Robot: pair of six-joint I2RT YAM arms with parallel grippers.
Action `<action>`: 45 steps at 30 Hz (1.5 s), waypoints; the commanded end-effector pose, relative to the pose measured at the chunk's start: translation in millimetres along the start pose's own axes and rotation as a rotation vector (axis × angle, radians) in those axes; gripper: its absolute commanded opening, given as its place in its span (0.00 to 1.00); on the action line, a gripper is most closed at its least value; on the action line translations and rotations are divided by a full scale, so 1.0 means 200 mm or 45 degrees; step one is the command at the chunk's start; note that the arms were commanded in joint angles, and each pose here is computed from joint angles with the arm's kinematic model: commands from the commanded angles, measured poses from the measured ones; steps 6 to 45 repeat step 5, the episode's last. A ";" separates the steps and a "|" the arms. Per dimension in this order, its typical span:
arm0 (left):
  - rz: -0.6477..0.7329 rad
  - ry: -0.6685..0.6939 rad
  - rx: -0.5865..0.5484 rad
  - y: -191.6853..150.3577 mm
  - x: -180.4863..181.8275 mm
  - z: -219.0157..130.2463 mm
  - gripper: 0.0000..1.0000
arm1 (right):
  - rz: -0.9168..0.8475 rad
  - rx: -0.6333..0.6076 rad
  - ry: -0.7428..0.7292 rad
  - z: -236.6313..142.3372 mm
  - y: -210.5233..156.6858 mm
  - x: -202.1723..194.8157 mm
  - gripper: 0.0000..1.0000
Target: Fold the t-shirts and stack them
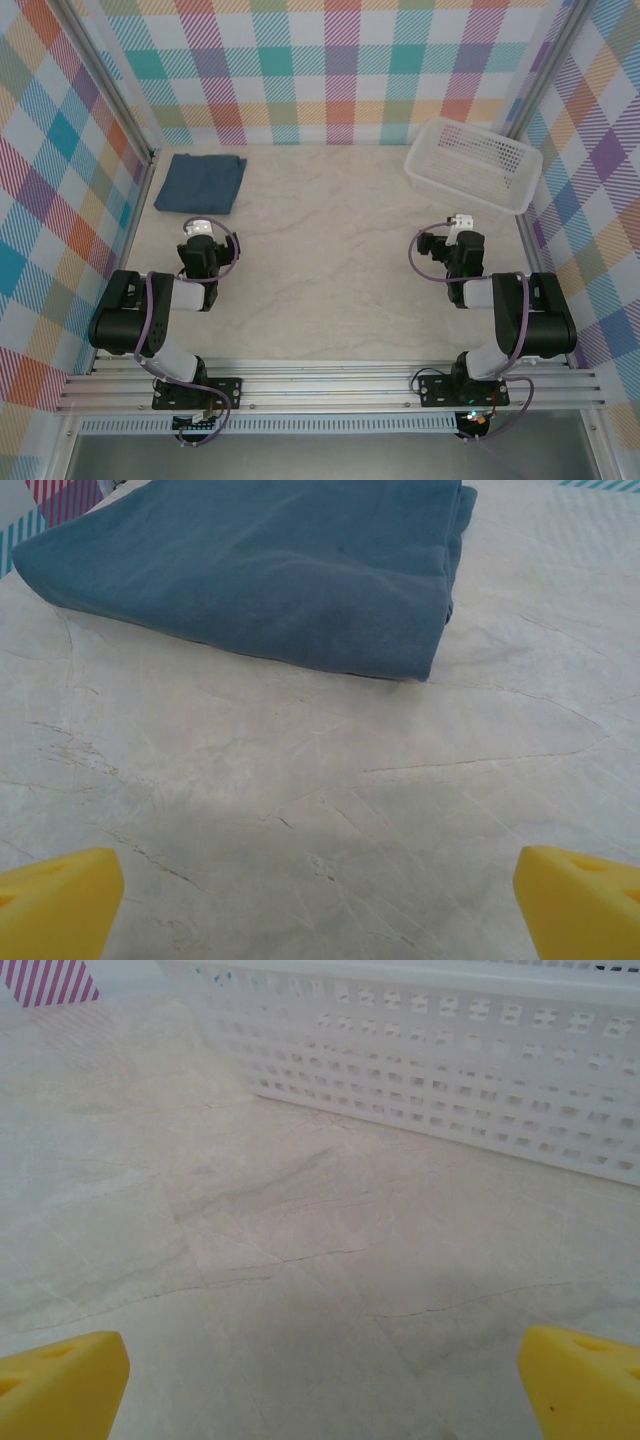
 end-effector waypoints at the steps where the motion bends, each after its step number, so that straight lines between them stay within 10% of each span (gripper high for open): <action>1: 0.012 -0.027 -0.046 0.04 -0.02 -0.01 1.00 | -0.028 -0.050 0.051 0.02 0.06 0.02 1.00; 45: 0.011 -0.029 -0.048 0.04 -0.03 -0.01 1.00 | -0.030 -0.057 0.052 0.02 0.06 0.02 1.00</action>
Point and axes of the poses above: each hand's point on the last joint's axis, 136 mm out from that joint toward the fingers, its own z axis out along the fingers, its own x axis along the line the jaws close on, y = z × x, the point moved 7 cm from there along -z, back along the fingers, and after that the axes turned 10 degrees about -z, right-handed, at the moved point
